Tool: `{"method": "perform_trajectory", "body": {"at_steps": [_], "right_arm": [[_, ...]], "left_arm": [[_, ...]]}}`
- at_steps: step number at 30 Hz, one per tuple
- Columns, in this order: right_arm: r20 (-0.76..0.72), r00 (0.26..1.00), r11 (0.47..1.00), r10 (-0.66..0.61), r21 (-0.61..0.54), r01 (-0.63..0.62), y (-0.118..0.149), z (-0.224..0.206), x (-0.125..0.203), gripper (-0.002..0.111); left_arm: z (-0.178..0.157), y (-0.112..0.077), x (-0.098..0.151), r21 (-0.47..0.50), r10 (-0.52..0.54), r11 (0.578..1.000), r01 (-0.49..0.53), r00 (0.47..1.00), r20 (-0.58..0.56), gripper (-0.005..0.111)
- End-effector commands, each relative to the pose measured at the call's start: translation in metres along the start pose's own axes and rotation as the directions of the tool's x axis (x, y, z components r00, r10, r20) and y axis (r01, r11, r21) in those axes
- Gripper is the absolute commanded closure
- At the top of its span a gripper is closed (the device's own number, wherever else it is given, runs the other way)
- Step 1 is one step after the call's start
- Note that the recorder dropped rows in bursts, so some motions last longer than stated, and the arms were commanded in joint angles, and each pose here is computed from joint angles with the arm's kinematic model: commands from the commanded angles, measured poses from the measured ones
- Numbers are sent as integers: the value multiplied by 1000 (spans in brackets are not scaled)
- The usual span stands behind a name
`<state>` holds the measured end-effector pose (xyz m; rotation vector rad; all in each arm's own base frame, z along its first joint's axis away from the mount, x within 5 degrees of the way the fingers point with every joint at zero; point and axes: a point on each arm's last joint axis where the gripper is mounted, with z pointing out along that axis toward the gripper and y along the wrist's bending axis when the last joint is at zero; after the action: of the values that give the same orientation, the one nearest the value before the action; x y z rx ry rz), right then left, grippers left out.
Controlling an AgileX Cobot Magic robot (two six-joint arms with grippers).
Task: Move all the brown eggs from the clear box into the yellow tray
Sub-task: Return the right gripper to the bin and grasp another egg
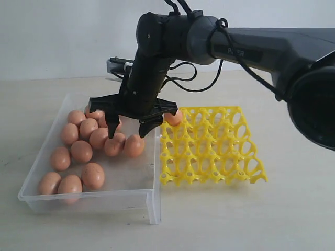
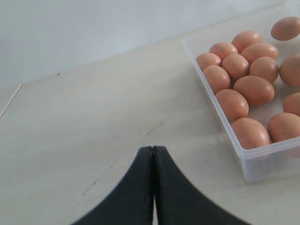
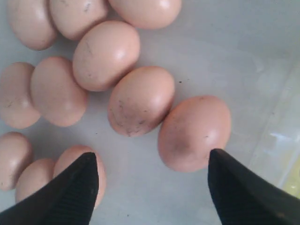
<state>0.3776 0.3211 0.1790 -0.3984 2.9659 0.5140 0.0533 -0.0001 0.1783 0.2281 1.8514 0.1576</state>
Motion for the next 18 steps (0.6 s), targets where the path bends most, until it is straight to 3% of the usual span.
{"method": "perform_trajectory", "body": {"at_steps": [1,18], "right_arm": [[-27,998,996,52,68,-51,-2,0,-4,44],[-56,995,986,83,146,-74,-11,33,-2,44]], "left_arm": [[-1,0,-2,-2,-5,1000,5,1000,18,107],[-1,0,-2,-2,-5,1000,5,1000,18,107]]}}
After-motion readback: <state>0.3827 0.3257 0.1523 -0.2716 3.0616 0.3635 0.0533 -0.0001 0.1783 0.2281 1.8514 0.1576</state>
